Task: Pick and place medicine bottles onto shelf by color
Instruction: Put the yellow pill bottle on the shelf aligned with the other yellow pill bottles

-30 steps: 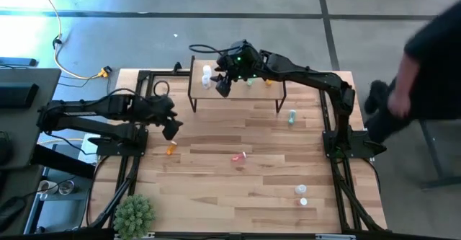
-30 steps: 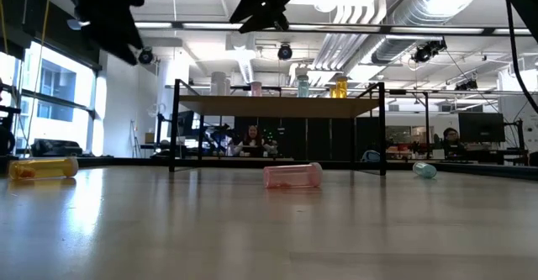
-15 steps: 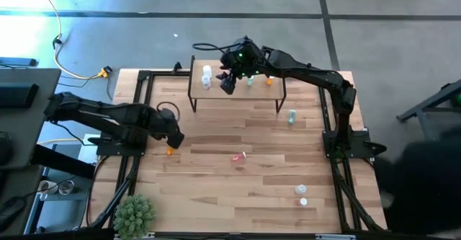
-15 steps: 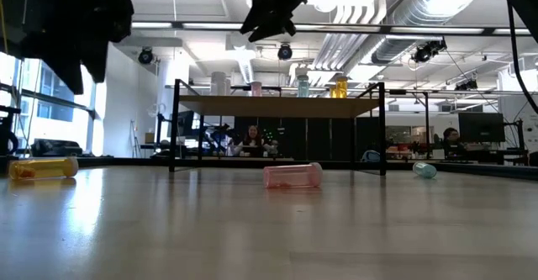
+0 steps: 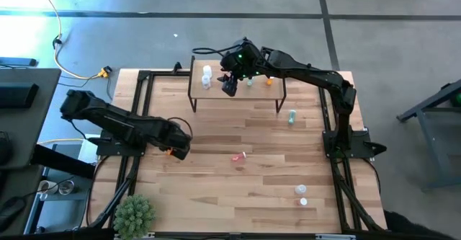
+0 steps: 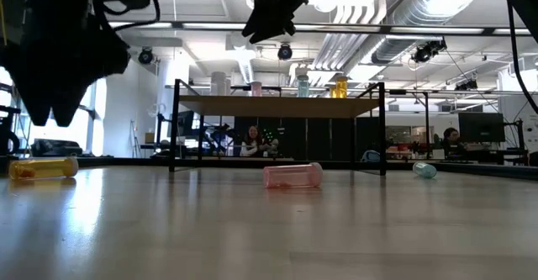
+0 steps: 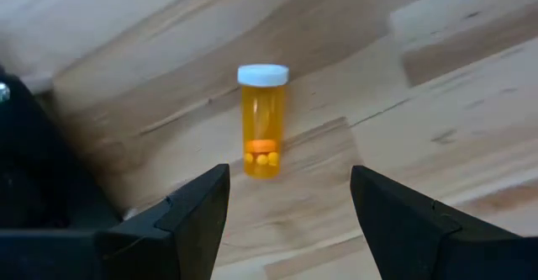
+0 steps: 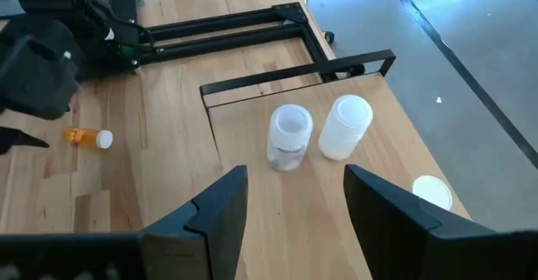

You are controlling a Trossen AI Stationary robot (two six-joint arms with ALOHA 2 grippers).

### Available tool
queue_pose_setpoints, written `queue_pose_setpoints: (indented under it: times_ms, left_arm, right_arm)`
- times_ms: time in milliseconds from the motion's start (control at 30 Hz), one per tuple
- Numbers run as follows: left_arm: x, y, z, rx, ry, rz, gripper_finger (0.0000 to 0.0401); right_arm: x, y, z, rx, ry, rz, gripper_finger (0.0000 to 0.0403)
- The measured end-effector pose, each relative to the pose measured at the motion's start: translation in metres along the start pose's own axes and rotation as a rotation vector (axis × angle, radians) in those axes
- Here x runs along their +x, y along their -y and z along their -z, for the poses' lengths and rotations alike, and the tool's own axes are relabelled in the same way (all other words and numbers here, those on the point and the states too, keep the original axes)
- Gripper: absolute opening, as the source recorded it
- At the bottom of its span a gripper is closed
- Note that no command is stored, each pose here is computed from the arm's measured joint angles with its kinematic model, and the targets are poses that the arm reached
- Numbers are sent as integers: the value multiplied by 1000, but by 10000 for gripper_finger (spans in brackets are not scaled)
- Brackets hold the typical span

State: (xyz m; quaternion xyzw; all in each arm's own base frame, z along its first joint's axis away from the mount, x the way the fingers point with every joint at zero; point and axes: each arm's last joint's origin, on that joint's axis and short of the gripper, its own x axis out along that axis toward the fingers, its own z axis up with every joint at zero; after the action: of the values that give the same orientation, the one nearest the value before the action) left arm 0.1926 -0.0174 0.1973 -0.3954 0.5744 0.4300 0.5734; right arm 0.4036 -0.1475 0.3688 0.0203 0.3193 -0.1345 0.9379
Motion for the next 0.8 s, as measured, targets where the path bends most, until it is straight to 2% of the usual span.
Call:
queue_pose_setpoints:
  times_ms: [567,800]
  left_arm:
    - [48,20,-3,-15,-82,-249,236]
    - [62,28,-11,12,-129,-229,236]
  right_arm:
    - [0,0,3,-49,-28,-7,188]
    - [-2,0,2,-50,-24,-7,188]
